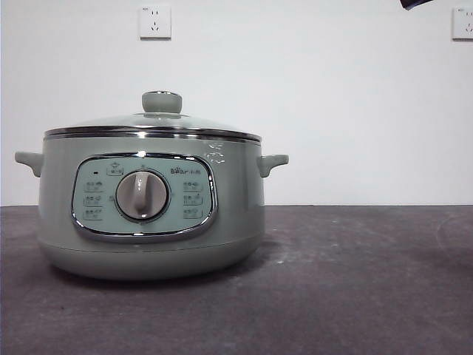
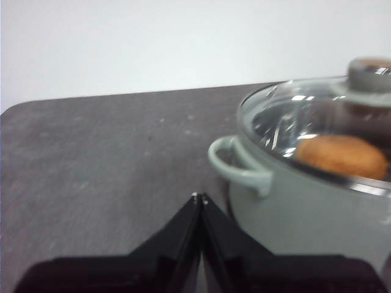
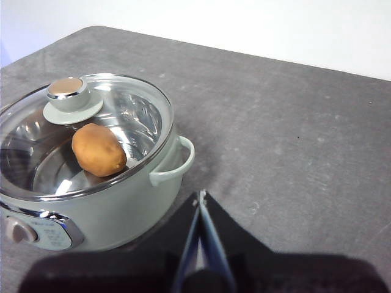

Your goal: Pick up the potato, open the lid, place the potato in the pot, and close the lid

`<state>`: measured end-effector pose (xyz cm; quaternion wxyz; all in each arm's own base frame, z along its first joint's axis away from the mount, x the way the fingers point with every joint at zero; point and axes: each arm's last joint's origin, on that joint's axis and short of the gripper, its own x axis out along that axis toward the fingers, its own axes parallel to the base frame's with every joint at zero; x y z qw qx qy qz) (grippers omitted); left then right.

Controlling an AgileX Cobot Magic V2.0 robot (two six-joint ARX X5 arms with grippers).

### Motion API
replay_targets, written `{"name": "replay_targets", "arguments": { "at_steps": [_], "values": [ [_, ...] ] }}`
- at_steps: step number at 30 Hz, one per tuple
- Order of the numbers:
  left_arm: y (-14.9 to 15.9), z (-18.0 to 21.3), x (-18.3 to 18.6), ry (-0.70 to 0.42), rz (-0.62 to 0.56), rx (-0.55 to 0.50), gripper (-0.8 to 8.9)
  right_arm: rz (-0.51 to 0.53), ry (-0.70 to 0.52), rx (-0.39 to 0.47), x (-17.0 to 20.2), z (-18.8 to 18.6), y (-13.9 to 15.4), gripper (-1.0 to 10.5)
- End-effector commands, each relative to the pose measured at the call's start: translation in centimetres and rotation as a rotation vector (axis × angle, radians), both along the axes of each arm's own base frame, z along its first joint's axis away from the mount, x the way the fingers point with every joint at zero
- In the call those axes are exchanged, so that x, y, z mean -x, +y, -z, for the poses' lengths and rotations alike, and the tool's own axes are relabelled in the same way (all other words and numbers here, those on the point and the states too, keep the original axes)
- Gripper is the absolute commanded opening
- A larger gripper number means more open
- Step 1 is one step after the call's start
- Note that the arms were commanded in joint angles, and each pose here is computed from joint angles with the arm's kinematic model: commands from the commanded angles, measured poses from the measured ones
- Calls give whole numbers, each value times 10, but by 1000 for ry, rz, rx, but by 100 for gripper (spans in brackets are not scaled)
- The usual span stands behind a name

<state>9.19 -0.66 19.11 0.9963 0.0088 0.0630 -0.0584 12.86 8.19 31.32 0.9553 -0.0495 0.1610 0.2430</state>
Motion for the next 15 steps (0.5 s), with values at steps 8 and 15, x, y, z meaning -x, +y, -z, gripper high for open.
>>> {"name": "replay_targets", "arguments": {
  "at_steps": [8, 15],
  "values": [
    [4, 40, -3, 45, -34, -10, -4, 5, 6, -6, 0, 2, 0, 1],
    [4, 44, -4, 57, -36, -7, -4, 5, 7, -5, 0, 2, 0, 1]
  ]
}}
